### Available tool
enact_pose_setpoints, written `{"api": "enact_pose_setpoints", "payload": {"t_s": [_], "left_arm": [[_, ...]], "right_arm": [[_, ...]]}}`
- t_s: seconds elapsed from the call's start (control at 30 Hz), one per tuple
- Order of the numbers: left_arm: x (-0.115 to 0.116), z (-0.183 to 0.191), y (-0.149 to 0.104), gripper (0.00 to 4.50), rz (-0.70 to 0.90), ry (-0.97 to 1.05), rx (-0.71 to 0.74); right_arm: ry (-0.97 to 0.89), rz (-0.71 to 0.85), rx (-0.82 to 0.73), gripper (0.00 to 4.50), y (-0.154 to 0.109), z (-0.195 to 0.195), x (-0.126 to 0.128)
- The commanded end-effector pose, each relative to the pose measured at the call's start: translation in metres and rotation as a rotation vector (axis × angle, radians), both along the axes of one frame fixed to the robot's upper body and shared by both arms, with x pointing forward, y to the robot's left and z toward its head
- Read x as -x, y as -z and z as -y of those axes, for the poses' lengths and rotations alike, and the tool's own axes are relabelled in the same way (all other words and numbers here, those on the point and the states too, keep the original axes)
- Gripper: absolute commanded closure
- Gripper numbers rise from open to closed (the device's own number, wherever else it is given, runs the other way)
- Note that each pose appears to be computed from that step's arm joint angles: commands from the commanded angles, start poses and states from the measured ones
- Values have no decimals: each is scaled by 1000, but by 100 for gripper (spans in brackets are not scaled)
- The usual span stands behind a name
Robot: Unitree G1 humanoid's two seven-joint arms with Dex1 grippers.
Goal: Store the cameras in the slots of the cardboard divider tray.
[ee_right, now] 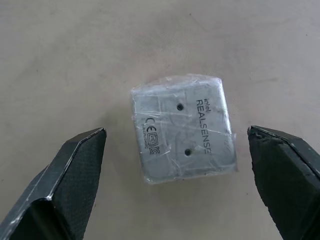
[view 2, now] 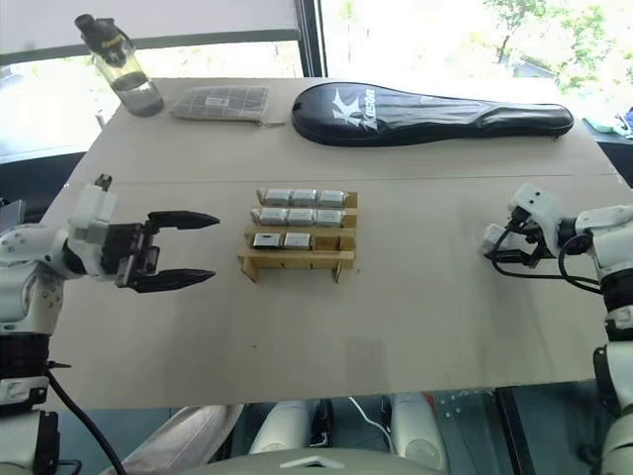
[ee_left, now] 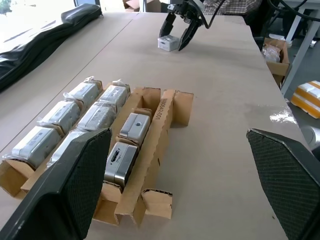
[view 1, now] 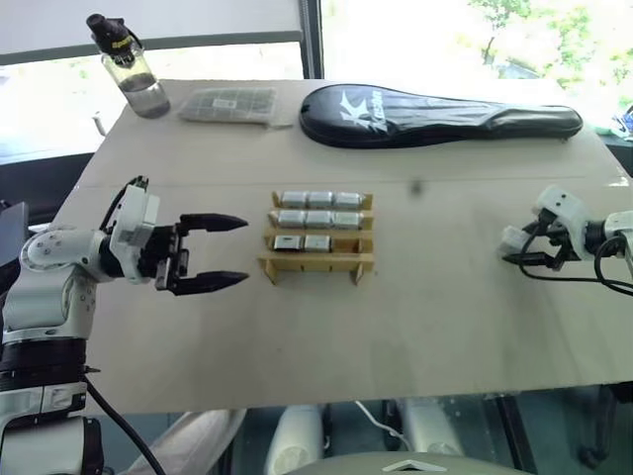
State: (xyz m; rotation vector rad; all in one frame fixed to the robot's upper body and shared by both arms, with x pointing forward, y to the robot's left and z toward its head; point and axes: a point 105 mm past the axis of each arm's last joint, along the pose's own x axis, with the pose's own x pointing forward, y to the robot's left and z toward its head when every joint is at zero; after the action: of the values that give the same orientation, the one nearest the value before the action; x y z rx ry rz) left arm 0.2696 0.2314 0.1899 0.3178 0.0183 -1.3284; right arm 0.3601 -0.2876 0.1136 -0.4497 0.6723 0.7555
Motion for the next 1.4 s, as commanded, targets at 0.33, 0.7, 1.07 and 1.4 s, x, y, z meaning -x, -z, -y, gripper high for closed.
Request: {"api": "enact_pose_setpoints", "payload": {"t_s": [0.33,0.7,1.07,1.4], "left_arm": [[1,5,-18,0,56,7,45],[-43,55,-40,0,-9,-40,171],[-88,122,-29,0,-89,-40,158],[-90,129,-22,0,-134,13,32]], "right_arm": [[-154,124,-1,248,-36,-25,-4],[-528,563,-226,248,-117,-185,29],[-687,1236,355,248,-88,-254,25],[-841,1451,650,248,-88,-274,20]]}}
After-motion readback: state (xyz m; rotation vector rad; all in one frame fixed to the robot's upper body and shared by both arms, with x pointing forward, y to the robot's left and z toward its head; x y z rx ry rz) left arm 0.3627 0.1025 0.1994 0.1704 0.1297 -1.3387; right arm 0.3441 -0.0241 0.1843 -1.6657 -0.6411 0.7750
